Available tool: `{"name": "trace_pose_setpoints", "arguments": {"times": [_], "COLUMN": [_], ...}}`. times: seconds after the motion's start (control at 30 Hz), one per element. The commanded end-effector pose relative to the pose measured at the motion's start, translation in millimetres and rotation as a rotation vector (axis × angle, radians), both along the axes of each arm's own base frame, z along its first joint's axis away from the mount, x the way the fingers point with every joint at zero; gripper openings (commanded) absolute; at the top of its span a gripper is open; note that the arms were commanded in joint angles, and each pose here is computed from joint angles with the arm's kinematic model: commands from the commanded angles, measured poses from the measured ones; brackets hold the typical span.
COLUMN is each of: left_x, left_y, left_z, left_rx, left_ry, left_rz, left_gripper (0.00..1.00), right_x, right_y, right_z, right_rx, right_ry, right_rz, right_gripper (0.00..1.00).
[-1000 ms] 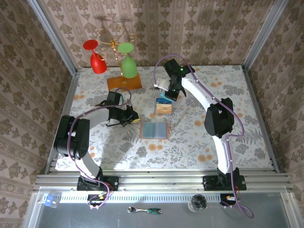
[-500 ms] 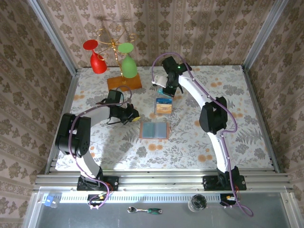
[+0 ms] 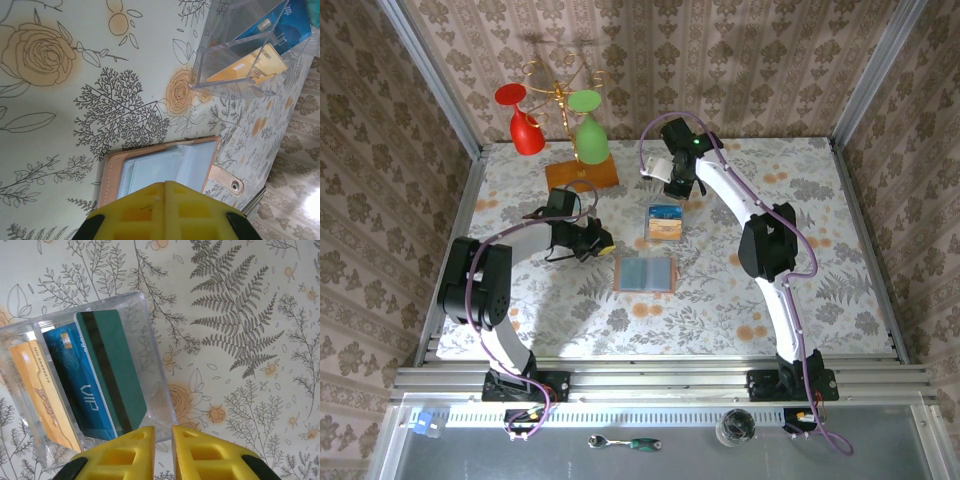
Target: Take the credit cards out of the card holder
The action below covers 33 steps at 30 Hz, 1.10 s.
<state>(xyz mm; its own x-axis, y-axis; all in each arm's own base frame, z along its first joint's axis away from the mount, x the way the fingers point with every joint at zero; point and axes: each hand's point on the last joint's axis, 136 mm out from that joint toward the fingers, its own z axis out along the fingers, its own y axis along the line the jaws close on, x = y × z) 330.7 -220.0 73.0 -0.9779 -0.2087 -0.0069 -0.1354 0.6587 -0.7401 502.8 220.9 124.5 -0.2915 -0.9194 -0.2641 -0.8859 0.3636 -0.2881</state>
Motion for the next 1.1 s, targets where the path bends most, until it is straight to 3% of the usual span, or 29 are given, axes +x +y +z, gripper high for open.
{"name": "trace_pose_setpoints", "arguments": {"times": [0.0,0.2,0.43,0.63,0.87,1.07], "left_x": [3.5,3.9,1.7,-0.9,-1.0,0.3], "left_y": [1.3,0.2,0.8,1.5,1.2,1.3], "left_z": [0.1,1.4,1.5,-0.6,-1.5,0.0], "left_rx": [-0.008,-0.013,-0.015,-0.017,-0.018,-0.016], "left_ry": [0.017,0.013,0.01,0.012,0.016,0.013], "left_rz": [0.007,0.003,0.002,0.006,0.005,0.006], "left_gripper": [0.05,0.05,0.05,0.05,0.05,0.05], "right_x": [14.2,7.0,-9.4,-11.1,3.6,18.5], "right_y": [-4.5,5.8,16.8,13.7,0.1,-3.2], "right_z": [16.7,21.6,11.1,-7.2,-17.4,-0.3], "right_rx": [-0.002,0.088,0.161,0.12,0.04,0.042], "right_ry": [-0.07,-0.036,0.027,0.022,-0.043,-0.135], "right_rz": [-0.046,-0.08,-0.093,-0.115,-0.158,-0.191], "right_gripper": [0.17,0.21,0.44,0.59,0.61,0.6]}}
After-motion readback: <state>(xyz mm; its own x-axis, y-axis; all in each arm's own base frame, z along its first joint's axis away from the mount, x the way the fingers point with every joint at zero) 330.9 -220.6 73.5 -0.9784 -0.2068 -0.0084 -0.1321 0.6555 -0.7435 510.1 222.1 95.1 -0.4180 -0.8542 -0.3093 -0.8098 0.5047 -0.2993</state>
